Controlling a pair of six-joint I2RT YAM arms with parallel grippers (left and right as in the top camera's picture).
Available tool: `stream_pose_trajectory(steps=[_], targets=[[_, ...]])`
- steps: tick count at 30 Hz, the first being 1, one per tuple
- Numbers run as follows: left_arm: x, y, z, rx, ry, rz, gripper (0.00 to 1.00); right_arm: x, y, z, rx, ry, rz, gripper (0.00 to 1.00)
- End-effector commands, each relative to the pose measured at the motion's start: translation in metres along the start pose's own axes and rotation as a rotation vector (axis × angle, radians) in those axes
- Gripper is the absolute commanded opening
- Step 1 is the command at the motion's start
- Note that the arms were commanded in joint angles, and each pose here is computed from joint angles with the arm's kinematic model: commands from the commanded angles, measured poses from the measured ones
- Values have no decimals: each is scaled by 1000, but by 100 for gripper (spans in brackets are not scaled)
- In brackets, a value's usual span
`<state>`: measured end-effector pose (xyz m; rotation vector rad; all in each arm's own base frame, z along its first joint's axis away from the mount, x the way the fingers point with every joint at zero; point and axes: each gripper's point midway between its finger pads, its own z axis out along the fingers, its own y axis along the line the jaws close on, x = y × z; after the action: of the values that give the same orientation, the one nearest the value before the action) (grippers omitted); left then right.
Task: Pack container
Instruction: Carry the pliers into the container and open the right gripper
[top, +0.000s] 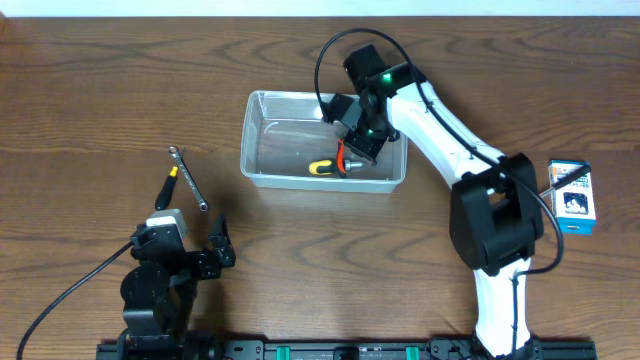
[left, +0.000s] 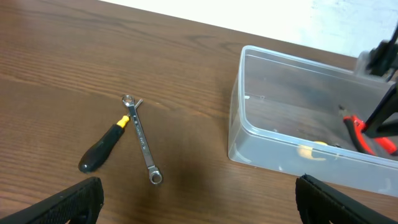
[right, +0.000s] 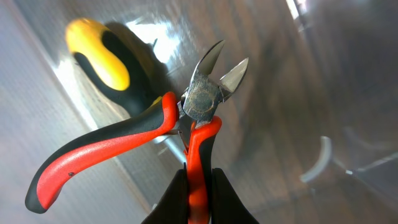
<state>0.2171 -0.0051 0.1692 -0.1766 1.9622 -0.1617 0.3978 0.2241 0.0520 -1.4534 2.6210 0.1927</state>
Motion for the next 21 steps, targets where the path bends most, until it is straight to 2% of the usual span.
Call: stream_pose_trajectory(steps=[1,3,4,5,6,8,10,11,14,17,21], targets=[[-9,-2,-4,6,-21,-4,98,3,-1,5,-12,12,29,1],[-9,-2,-4,6,-20,-4,98,4,-2,4,-12,13,31,1],[-9,-2,-4,6,-21,-4,98,4,-3,4,-12,13,33,10],[-9,-2,-4,6,-21,-4,98,4,-3,4,-12,13,33,30],[-9,-2,-4,6,-20,-4,98,5,-3,4,-12,14,34,38],[-9,-2,-4,6,-20,-4,98,6,-2,4,-15,20,35,46],[-9,-2,-4,6,-20,-4,98,8,-2,4,-13,26,34,66],[-9,-2,-4,6,-20,-4,98,9,-3,4,-6,33,34,70],[-9,-2,-4,6,-20,-4,98,11,-6,-2,14,44,35,76],[-9,-2,-4,6,-20,-4,98,1,-10,-29,57,2,80,80],[-9,-2,-4,6,-20,-4,98,-17,-39,-115,268,-148,243,86]])
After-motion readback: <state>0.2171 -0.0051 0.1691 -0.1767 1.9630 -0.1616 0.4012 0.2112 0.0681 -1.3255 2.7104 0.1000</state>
